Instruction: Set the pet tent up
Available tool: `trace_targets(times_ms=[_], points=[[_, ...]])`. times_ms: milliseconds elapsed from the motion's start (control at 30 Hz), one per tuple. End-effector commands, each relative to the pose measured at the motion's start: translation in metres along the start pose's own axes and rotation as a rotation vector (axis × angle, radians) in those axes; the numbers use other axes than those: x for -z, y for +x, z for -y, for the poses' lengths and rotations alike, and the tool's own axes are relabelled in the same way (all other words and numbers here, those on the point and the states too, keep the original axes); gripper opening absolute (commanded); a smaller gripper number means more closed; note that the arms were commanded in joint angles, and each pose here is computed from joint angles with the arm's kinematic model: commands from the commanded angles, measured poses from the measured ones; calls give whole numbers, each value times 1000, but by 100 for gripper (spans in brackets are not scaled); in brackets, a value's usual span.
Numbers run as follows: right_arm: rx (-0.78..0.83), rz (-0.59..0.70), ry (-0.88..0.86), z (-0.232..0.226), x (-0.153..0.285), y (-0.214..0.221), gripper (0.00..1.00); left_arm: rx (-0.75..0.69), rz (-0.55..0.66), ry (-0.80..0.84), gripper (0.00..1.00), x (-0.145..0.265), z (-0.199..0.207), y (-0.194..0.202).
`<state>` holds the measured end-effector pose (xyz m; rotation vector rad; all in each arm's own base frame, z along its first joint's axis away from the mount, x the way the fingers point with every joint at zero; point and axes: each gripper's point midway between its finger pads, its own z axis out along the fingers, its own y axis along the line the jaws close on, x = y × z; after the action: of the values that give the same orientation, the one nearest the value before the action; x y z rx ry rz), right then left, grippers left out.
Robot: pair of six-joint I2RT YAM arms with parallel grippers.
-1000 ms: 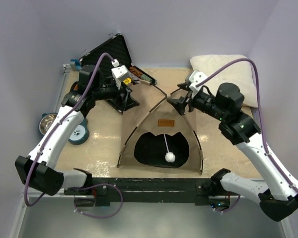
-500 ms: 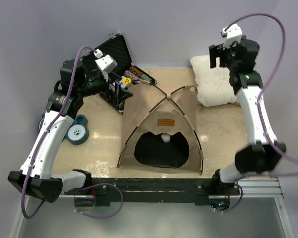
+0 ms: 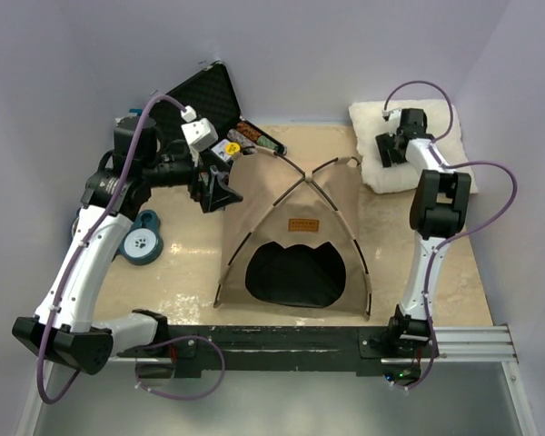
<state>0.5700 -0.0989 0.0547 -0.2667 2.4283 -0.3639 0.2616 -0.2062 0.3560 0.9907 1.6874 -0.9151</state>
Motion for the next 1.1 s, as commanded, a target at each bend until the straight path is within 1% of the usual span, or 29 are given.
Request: trace_targets(times_ms=[0, 67, 100, 167, 233, 367, 500, 533, 633, 733, 767, 800, 833, 867, 933, 967, 1000, 1067], points=[[39, -50, -110, -22, -6, 19, 59, -31, -6, 89, 97, 2, 24, 3], [30, 43, -143, -19, 24, -11, 3, -8, -1, 101, 95, 0, 28, 4], [21, 98, -161, -17, 41, -27, 0, 3, 1, 109, 94, -3, 30, 6], [-2, 237, -146, -5, 88, -68, 0, -6, 11, 122, 93, -9, 33, 11], [-25, 401, -138, 7, 145, -108, 0, -36, 27, 138, 93, -14, 36, 13], [-99, 660, -124, 27, 251, -163, 0, -57, 30, 175, 93, -23, 41, 14], [-173, 878, -190, 28, 344, -196, 0, -97, 23, 258, 89, -33, 64, 20], [-185, 947, -198, 30, 373, -203, 0, -111, 21, 269, 89, -36, 70, 23], [-197, 1080, -254, 17, 435, -219, 0, -136, -1, 289, 84, -46, 85, 33], [-210, 1186, -323, 3, 489, -229, 0, -150, -16, 266, 79, -59, 87, 38], [-216, 1218, -335, 3, 504, -231, 0, -154, -11, 237, 74, -65, 85, 35], [-212, 1255, -379, -10, 524, -235, 0, -148, 0, 192, 66, -69, 78, 30], [-214, 1291, -396, -14, 541, -236, 0, -146, 14, 179, 56, -72, 75, 24], [-212, 1327, -412, -17, 557, -237, 0, -142, 24, 165, 44, -76, 72, 18], [-225, 1387, -435, -17, 585, -237, 0, -128, 62, 135, 12, -83, 65, 2], [-235, 1413, -441, -15, 597, -236, 0, -137, 80, 144, 2, -86, 65, -6], [-247, 1438, -448, -14, 608, -236, 0, -150, 108, 151, 0, -88, 67, -17], [-265, 1481, -458, -10, 628, -234, 0, -160, 141, 173, 0, -99, 70, -33]])
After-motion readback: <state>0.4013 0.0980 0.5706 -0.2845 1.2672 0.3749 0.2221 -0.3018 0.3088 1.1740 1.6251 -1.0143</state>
